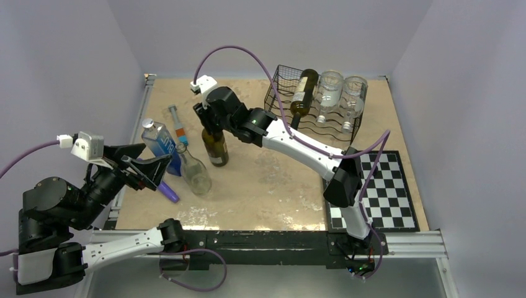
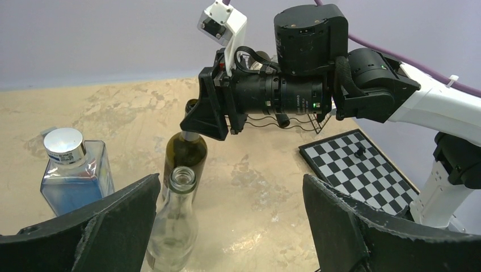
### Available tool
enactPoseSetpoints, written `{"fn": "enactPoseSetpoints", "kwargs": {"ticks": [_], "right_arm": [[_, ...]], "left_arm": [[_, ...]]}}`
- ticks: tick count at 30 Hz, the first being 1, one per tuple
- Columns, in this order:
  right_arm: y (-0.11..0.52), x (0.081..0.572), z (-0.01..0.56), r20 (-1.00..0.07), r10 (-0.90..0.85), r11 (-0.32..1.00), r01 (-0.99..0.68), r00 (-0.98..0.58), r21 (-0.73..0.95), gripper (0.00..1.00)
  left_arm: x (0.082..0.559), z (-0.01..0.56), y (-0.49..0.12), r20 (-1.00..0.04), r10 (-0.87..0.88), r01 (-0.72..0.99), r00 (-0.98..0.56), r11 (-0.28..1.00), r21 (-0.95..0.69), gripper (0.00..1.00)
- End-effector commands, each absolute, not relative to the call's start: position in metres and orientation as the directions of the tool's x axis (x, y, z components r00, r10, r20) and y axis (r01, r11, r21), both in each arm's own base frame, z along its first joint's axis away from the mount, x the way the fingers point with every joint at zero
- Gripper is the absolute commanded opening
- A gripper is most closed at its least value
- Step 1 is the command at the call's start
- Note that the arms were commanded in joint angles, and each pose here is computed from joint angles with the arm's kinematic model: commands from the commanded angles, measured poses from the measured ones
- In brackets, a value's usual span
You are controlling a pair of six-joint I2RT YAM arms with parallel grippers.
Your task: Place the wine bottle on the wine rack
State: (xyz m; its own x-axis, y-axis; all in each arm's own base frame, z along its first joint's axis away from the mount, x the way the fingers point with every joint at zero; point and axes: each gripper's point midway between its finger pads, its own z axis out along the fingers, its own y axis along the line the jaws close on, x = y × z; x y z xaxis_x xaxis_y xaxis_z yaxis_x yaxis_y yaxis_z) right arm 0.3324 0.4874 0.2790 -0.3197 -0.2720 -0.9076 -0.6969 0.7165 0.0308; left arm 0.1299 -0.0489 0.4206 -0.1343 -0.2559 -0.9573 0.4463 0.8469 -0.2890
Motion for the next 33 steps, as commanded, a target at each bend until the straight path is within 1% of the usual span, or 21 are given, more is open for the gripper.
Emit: {"fn": "enactPoseSetpoints", "kwargs": {"ticks": [1, 3, 6, 11, 16, 22, 27, 33], "right_arm": [[0.492, 0.334, 0.296, -0.930, -0.239, 0.712, -0.701, -0.280, 0.028, 0.37], [0.490, 0.333, 0.300, -0.930, -0.238, 0.712, -0.702, -0.280, 0.029, 0.26], [0.484, 0.329, 0.311, -0.933, -0.232, 0.712, -0.702, -0.276, 0.031, 0.00], [0.462, 0.319, 0.350, -0.948, -0.190, 0.722, -0.690, -0.257, 0.042, 0.00], [0.423, 0.301, 0.405, -0.965, -0.128, 0.738, -0.672, -0.230, 0.062, 0.00], [0.377, 0.277, 0.446, -0.969, -0.111, 0.748, -0.660, -0.222, 0.065, 0.00], [0.335, 0.247, 0.473, -0.967, -0.110, 0.736, -0.673, -0.232, 0.078, 0.00], [0.294, 0.205, 0.485, -0.950, -0.131, 0.688, -0.716, -0.284, 0.119, 0.00]], "left_arm": [[0.126, 0.422, -0.049, -0.950, -0.273, 0.455, -0.154, 0.833, -0.313, 0.99], [0.126, 0.419, -0.053, -0.953, -0.253, 0.460, -0.167, 0.835, -0.303, 0.99], [0.126, 0.415, -0.060, -0.958, -0.222, 0.476, -0.181, 0.833, -0.283, 0.99], [0.127, 0.413, -0.078, -0.968, -0.164, 0.520, -0.192, 0.820, -0.242, 0.99], [0.126, 0.426, -0.092, -0.969, -0.182, 0.570, -0.165, 0.784, -0.245, 0.99], [0.129, 0.431, -0.111, -0.974, -0.183, 0.608, -0.134, 0.761, -0.227, 0.99], [0.134, 0.422, -0.146, -0.977, -0.146, 0.654, -0.154, 0.726, -0.212, 0.99], [0.132, 0.404, -0.211, -0.974, -0.115, 0.759, -0.196, 0.611, -0.225, 0.99]]}}
